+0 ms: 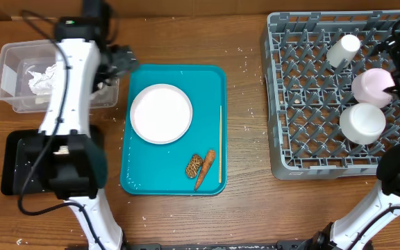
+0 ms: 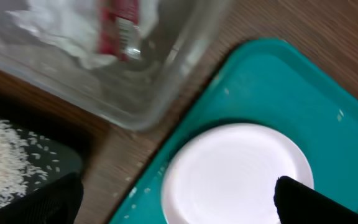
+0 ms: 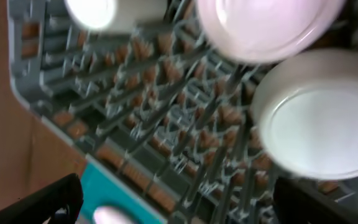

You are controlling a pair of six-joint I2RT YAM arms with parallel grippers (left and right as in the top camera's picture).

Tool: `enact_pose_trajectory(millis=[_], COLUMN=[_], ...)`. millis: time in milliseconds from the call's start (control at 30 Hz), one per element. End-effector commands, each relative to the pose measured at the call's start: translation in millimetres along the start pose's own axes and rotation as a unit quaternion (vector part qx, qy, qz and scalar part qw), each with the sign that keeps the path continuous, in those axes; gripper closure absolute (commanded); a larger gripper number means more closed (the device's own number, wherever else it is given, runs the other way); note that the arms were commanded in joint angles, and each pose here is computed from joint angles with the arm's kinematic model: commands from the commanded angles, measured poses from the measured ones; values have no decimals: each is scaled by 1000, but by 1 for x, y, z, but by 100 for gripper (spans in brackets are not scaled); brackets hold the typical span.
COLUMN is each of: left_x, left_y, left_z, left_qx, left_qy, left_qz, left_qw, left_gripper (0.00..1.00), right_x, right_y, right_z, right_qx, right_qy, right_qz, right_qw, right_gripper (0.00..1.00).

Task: Sort waste into correct bins and load items into the dishwasher
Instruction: 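Reach right gripper to the white plate and grasp its rim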

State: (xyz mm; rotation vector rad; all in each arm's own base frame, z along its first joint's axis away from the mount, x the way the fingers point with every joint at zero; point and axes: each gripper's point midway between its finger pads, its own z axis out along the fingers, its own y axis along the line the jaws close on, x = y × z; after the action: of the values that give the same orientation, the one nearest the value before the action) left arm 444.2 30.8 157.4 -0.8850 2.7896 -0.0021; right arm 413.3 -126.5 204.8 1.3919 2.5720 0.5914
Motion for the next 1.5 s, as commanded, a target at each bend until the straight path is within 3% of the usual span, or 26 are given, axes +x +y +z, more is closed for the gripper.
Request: enact_pose_trajectory(millis=[0, 167, 333, 500, 700, 967, 1233, 1367, 1467], left_x=[-19, -31, -38, -46, -48, -47, -47, -47, -47], left_y=[27, 53, 69, 90, 93, 92, 92, 92, 92], left_z=[-7, -6, -6, -9, -10, -10, -10, -10, -10], left_qx=[-7, -12, -22, -80, -86, -85, -85, -85, -85], left_qy=[-20, -19, -25, -55, -59, -59, -59, -59, -59], left_qz=[-56, -95, -111, -105, -105, -105, -105, -105, -105], left_qw=[998, 995, 993, 990, 989, 989, 989, 989, 989], left_gripper=[0, 0, 0, 0, 0, 0, 0, 0, 0], right_x=[42, 106, 190, 269, 351, 381, 372, 369, 371], right_y=[44, 75, 117, 172, 211, 195, 190, 169, 145], right_z=[2, 40, 93, 138, 160, 199, 207, 235, 262], right_qx=[-45, 35, 70, 40, -28, 2, 22, 50, 77], right_qy=[38, 49, 53, -10, -25, -3, -20, -7, 19], right_qz=[-113, -243, -377, -499, -567, -561, -560, -548, -540], right_qw=[992, 968, 922, 866, 823, 828, 828, 835, 838], right_gripper=[0, 0, 0, 0, 0, 0, 1, 2, 8])
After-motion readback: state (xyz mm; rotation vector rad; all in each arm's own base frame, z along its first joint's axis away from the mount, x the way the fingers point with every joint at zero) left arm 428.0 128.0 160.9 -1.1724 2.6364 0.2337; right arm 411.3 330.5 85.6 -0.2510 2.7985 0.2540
